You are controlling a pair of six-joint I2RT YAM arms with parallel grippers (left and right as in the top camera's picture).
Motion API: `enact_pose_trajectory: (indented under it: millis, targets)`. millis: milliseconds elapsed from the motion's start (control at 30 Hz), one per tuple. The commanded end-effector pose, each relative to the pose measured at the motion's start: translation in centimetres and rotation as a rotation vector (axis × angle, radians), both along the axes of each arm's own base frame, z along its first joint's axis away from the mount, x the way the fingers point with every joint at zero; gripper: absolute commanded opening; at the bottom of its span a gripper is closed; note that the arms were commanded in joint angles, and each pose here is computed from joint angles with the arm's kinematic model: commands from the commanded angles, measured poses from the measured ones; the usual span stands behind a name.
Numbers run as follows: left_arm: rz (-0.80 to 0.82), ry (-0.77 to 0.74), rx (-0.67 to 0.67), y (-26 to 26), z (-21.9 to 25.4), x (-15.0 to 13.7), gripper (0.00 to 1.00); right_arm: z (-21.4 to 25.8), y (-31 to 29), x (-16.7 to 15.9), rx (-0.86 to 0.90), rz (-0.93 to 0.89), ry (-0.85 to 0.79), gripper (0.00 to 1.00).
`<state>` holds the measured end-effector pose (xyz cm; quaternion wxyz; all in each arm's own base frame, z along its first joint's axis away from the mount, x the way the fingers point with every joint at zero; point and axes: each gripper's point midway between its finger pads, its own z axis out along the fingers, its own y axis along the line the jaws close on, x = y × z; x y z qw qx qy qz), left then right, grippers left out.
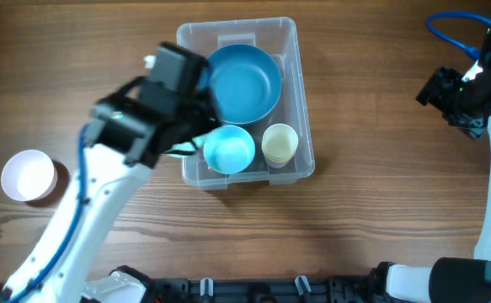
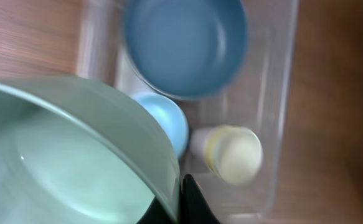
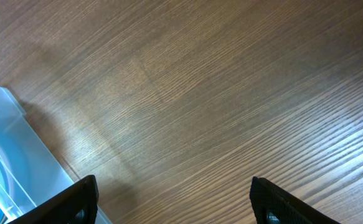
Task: Pack container
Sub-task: 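Drop the mint bowl onto the light blue bowl in the container, then move the left gripper to the pink bowl and grasp its rim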
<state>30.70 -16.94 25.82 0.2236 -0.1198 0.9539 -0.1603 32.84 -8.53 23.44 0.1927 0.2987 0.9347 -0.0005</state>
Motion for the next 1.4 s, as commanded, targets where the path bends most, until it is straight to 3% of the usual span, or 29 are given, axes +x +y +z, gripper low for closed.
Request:
enact_pose_trajectory:
  millis: [0,267,400,433,467,533,733,1033,1367]
  targets:
    - [-0.059,0.084,0.011,-4.5,-3.1,-0.5,0.04,-0.4,0.0,0.0,0.002,0.006,0.012,0.79]
    - [-0.095,0.276,0.147,-6.8,-11.7,0.1,0.04,-0.4,0.0,-0.1,0.003,0.006,0.016,0.79]
    - [-0.092,0.300,0.167,-6.9,-13.0,0.3,0.06,-0.4,0.0,-0.1,0.003,0.006,0.015,0.79]
    - [-0.089,0.293,0.174,-6.7,-13.0,0.4,0.14,-0.4,0.0,-0.1,0.003,0.006,0.016,0.79]
    - [-0.087,0.283,0.186,-6.5,-13.0,0.6,0.42,-0.4,0.0,-0.1,0.003,0.006,0.015,0.79]
    - [-0.079,0.273,0.209,-6.0,-13.0,0.9,0.71,-0.4,0.0,-0.1,0.003,0.006,0.016,0.79]
    - [-0.001,0.261,0.193,-2.2,-11.0,2.1,0.74,-0.4,0.0,-0.1,0.004,0.006,0.018,0.79]
    - [0.375,0.062,0.179,12.4,-2.2,3.4,0.80,-0.4,0.0,-0.1,0.000,0.012,0.015,0.79]
    - [0.660,0.112,0.213,24.7,-1.8,1.5,0.84,-1.0,-0.1,0.3,0.004,0.012,0.030,0.79]
